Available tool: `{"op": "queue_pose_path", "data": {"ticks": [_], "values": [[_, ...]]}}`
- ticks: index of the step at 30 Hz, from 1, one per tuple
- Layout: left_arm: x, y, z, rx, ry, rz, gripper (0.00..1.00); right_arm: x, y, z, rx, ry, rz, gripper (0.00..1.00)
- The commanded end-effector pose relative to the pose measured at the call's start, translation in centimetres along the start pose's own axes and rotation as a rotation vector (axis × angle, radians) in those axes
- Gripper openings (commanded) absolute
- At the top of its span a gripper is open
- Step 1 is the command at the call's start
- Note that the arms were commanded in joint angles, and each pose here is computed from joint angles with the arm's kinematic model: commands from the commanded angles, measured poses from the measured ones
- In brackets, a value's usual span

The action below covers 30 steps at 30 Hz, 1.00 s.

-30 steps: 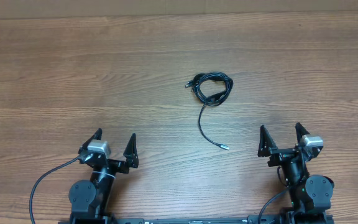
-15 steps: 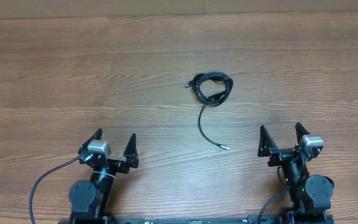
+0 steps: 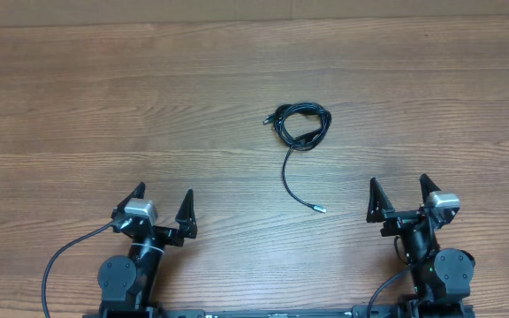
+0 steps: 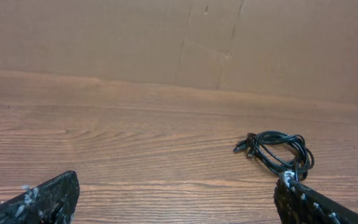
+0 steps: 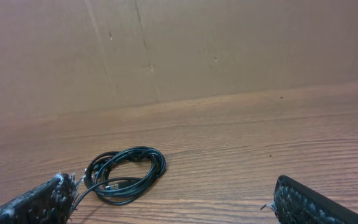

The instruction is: Untangle cables

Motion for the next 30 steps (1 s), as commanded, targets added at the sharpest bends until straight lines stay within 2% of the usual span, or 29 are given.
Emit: {"op": "queue_pose_path", "data": {"ticks": [1,30], "values": [[0.08,-0.19,0.02,-0.004,0.01,-0.01,1.0,0.07,-0.11,-0.01,-0.006,0.01,0.001,1.0],[0.1,-0.2,0.02,-0.003,0.012,-0.001,1.0,0.69,0.29,-0.04,-0.022,0.067,-0.008,1.0]]}}
Point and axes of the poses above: each gripper's point midway between its finger pads, its own z axis out along the fingers, its own x axis along the line the jaws close on, y = z × x, the point moved 8 cm from there along -z, back along the fingers, and after that the axes turned 12 degrees about z, right-handed, at the moved point
